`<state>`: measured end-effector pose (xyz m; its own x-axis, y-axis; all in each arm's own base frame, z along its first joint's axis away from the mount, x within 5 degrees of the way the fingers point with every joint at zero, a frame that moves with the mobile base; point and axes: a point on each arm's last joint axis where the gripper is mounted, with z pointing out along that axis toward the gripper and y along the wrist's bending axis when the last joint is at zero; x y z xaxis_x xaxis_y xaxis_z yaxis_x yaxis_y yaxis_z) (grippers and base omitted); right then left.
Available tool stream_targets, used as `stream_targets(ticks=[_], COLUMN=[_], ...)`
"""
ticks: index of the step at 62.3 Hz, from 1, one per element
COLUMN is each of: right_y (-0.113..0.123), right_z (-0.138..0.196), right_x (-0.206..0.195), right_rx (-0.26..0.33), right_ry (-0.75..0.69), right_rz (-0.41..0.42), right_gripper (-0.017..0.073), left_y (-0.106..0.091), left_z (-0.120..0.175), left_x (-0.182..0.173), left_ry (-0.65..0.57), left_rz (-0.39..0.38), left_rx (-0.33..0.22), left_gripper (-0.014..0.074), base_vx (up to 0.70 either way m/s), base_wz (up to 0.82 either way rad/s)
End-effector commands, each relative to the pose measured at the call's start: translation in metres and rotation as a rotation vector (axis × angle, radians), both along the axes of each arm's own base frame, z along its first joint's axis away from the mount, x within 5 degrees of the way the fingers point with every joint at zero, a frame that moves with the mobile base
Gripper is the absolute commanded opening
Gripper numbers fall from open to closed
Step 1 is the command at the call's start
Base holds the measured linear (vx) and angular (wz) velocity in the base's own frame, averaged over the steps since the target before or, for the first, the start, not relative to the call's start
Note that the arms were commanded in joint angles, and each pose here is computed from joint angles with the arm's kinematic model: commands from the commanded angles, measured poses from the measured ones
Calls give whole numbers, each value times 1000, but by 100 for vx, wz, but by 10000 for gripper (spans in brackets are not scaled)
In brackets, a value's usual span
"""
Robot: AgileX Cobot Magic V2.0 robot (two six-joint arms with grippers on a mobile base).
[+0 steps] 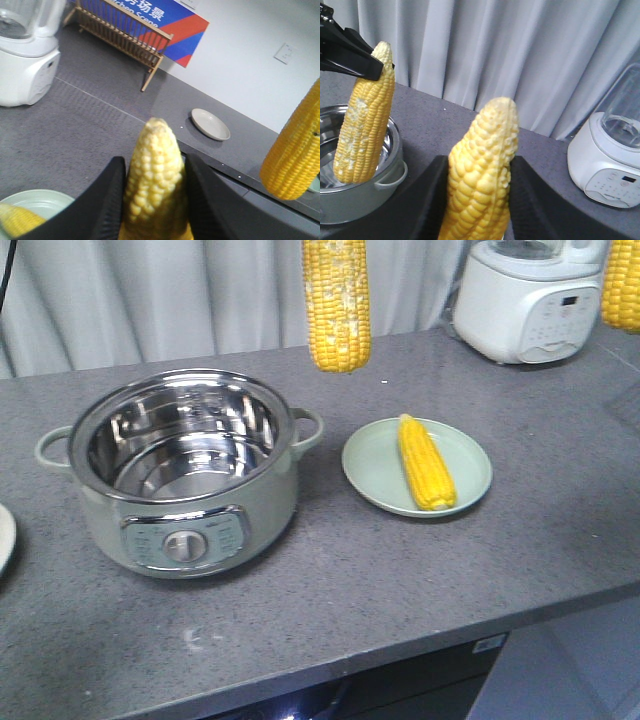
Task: Distribute corn equally
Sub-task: 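Drive the base along the counter holding a cob in each gripper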
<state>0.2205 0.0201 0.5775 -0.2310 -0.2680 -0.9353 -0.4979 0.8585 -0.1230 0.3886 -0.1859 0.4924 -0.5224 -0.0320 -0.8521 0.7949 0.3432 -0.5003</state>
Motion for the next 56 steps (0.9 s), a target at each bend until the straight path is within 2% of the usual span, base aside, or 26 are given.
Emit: stream_targets(ticks=[1, 56], right_y=[1, 1], right_z=[11, 11], right_x=[-9, -9], right_rx=[19, 19], right_ry=[-68, -67], right_rz=[-1, 0], right_gripper=[-4, -4], left_y=[10, 10], left_z=[46, 46], left_x=[-41, -41], left_ry=[-119, -119], left_rz=[-26, -26], left_rx=[-97, -97], left_gripper=[-7, -7], base_vx=[-2, -2], base_wz=[-29, -26])
